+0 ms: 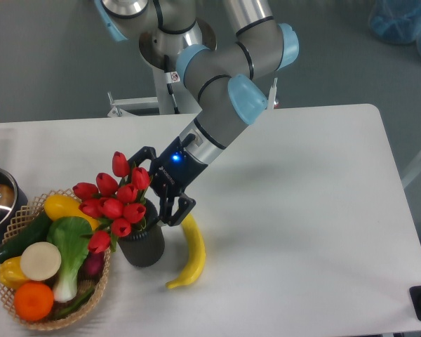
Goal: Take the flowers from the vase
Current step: 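Close the gripper around the tulip stems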
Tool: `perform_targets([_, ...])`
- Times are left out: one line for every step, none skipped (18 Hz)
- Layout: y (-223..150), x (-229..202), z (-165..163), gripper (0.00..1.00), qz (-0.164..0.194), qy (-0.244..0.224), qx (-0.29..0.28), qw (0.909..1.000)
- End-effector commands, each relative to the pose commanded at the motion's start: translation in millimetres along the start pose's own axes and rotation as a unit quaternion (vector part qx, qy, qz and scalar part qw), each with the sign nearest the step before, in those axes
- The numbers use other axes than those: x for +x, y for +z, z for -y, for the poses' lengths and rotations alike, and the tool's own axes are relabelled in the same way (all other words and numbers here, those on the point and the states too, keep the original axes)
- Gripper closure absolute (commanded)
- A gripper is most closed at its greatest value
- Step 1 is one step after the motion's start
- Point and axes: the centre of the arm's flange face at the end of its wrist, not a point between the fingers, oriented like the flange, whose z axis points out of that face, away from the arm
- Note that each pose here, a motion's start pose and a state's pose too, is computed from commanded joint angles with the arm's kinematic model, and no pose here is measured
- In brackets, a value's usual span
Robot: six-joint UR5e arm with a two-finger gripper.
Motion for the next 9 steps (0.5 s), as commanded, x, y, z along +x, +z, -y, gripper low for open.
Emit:
perform_targets([0.5, -0.3, -0.5, 0.0, -0.001, -0.001, 0.001, 1.0])
perform_targets([1.0, -0.3, -0.3, 0.0, -0.002, -0.003, 0.005, 1.0])
perform_targets([2.0, -0.3, 0.5, 0.0, -0.006, -0.006, 0.015, 0.9999])
perform_targets([2.8, -0.1, 2.1, 0.0, -0.012, -0.008, 0.029, 0.9995])
perform_targets([2.5, -0.1, 3.9, 0.0, -0.016, -0.009, 0.043, 0.9989])
perform_targets([3.9, -0.8, 2.8, 0.0, -0.018, -0.011, 0.047, 0.9987])
perform_targets([3.7, -1.6, 1.8, 0.0, -0.018, -0.011, 0.047, 0.9987])
perform_targets([2.4, -2.4, 1.2, 0.02, -0.017, -0.012, 0.049, 0.9986])
perform_targets([0.4, -3.8, 0.0, 0.09, -0.015, -0.012, 0.049, 0.9986])
